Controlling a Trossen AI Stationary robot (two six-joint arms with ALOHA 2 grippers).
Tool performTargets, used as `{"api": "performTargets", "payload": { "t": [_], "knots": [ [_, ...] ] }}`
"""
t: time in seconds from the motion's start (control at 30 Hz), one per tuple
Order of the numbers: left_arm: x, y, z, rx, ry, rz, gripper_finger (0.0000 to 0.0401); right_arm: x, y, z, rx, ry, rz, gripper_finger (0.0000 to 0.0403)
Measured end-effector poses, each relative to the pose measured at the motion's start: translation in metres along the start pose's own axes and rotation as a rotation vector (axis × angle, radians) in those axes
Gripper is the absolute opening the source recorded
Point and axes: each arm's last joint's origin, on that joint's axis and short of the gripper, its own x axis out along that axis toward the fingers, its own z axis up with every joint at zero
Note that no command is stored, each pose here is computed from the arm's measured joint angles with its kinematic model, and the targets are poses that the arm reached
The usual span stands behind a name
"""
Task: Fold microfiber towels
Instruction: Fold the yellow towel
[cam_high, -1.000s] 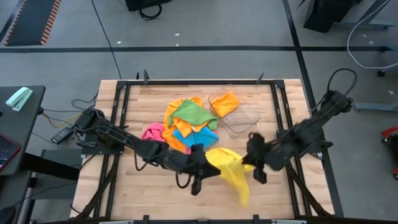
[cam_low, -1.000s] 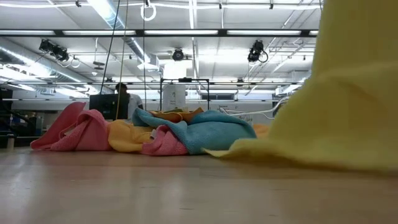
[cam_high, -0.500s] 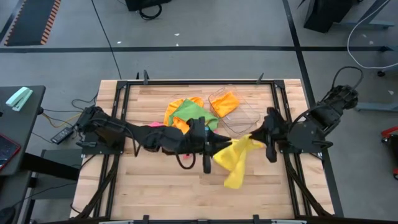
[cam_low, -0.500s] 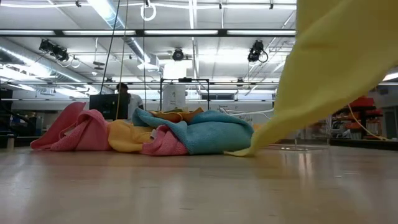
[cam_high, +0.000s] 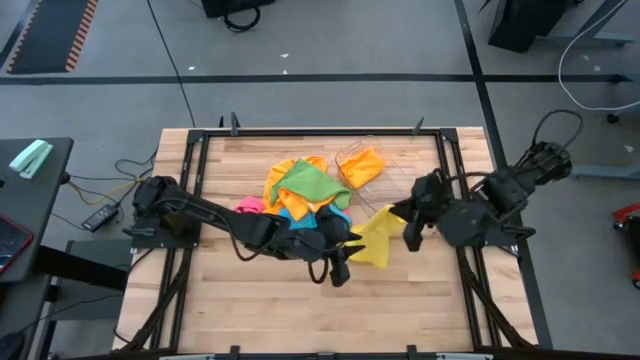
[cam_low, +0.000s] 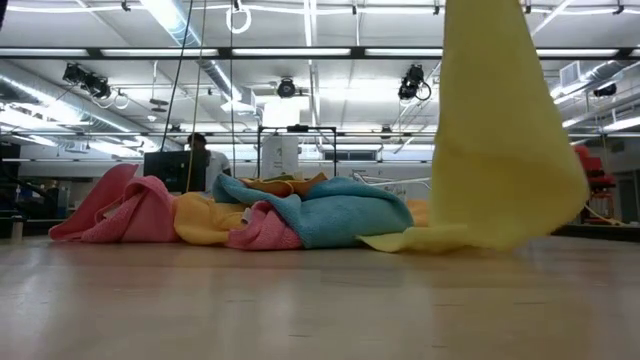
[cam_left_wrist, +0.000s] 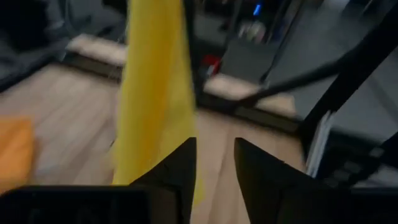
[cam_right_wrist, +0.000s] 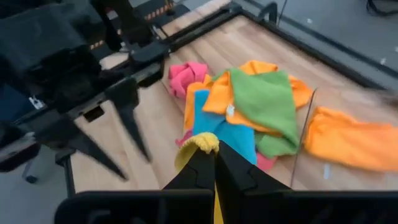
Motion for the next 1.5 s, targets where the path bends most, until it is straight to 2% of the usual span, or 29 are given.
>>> {"api": "performTargets", "payload": {
  "t": [0.1, 0.3, 0.4, 0.6, 0.87, 1.03, 1.17, 1.5],
  "knots": [
    [-0.001, 0.002, -0.004, 0.025, 0.05, 0.017, 0.0143, 0.01, 0.007, -0.005, 0.019, 0.021, -0.02, 0.0006],
    [0.007, 0.003, -0.014, 0.06, 0.137, -0.047, 0.0164, 0.018, 0.014, -0.009, 0.02, 0.044, -0.021, 0.0006],
    [0.017, 0.004, -0.019, 0.055, 0.134, -0.042, 0.0163, 0.015, 0.015, -0.01, -0.005, 0.089, 0.021, 0.0006],
    [0.045, -0.003, -0.028, -0.02, 0.033, -0.081, 0.0153, 0.01, 0.012, -0.009, -0.069, 0.129, 0.08, 0.0006],
    [0.055, -0.009, -0.041, -0.014, 0.045, -0.099, 0.0151, 0.008, 0.012, -0.006, -0.028, 0.097, 0.077, 0.0006],
    [0.052, -0.01, -0.049, 0.058, 0.111, -0.088, 0.0146, 0.009, 0.013, -0.003, 0.026, 0.023, 0.045, 0.0006],
    [0.05, -0.007, -0.059, 0.111, 0.206, -0.052, 0.0137, 0.008, 0.013, -0.002, 0.026, 0.017, 0.051, 0.0006],
    [0.043, 0.006, -0.08, 0.108, 0.431, 0.072, 0.0127, 0.006, 0.013, -0.004, -0.051, 0.091, 0.122, 0.0006]
  ]
}}
